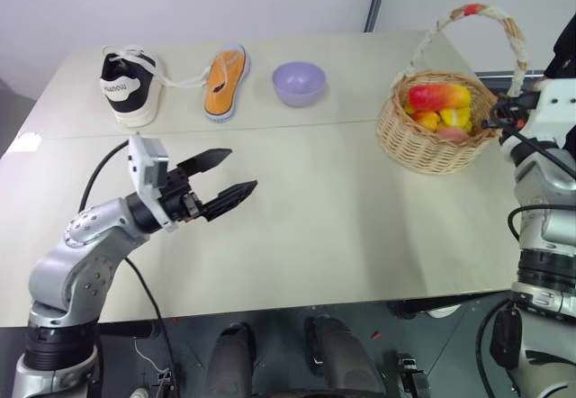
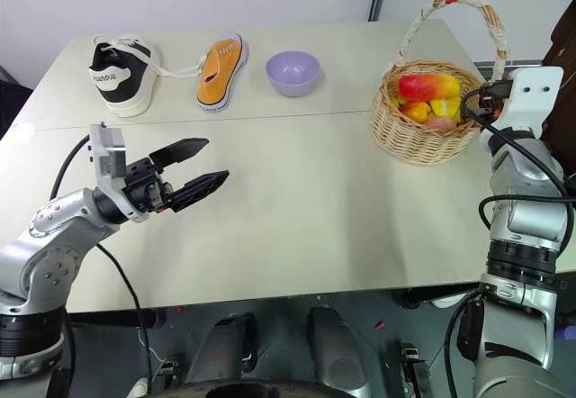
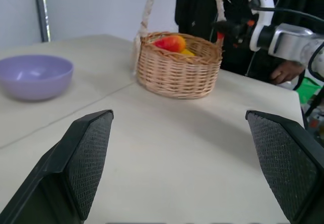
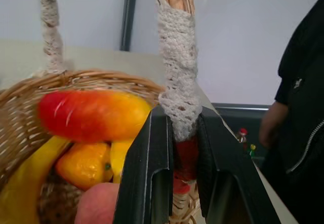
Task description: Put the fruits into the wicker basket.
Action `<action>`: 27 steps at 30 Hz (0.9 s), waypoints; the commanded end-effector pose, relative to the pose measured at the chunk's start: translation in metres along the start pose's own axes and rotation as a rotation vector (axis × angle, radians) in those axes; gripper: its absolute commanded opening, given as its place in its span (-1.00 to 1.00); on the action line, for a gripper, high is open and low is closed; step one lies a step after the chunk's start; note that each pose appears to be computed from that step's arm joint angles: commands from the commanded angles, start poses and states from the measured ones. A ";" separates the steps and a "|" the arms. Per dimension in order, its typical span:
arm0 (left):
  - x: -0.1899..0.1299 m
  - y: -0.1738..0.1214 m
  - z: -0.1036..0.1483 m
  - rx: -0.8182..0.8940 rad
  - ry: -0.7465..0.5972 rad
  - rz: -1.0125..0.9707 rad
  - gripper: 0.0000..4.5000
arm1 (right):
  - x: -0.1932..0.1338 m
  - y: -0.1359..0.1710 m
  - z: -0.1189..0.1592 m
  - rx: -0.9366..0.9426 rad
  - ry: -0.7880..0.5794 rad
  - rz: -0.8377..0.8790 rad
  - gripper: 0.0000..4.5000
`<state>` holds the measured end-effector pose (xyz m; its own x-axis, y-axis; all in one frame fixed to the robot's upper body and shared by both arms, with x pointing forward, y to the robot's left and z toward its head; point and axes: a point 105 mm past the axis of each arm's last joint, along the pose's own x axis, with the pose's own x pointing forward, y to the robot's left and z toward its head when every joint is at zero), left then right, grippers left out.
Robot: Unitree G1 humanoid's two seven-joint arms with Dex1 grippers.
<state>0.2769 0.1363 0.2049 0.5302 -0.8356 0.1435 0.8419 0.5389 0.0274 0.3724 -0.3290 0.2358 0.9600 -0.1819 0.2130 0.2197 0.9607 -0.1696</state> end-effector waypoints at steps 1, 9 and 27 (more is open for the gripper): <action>-0.001 0.001 0.005 0.033 -0.018 0.003 1.00 | -0.002 -0.006 0.016 0.021 -0.061 0.000 -0.35; -0.023 0.018 -0.004 0.043 0.028 0.127 1.00 | -0.028 -0.029 0.021 -0.069 -0.093 -0.016 0.55; -0.097 0.058 -0.054 0.054 0.199 0.565 1.00 | -0.112 0.150 -0.030 0.020 0.019 0.985 0.55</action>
<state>0.2822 0.2376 0.1280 0.8908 -0.4476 -0.0779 0.4495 0.8932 0.0073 0.3012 -0.1750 0.1492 0.7270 0.6836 -0.0643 -0.6776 0.6992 -0.2282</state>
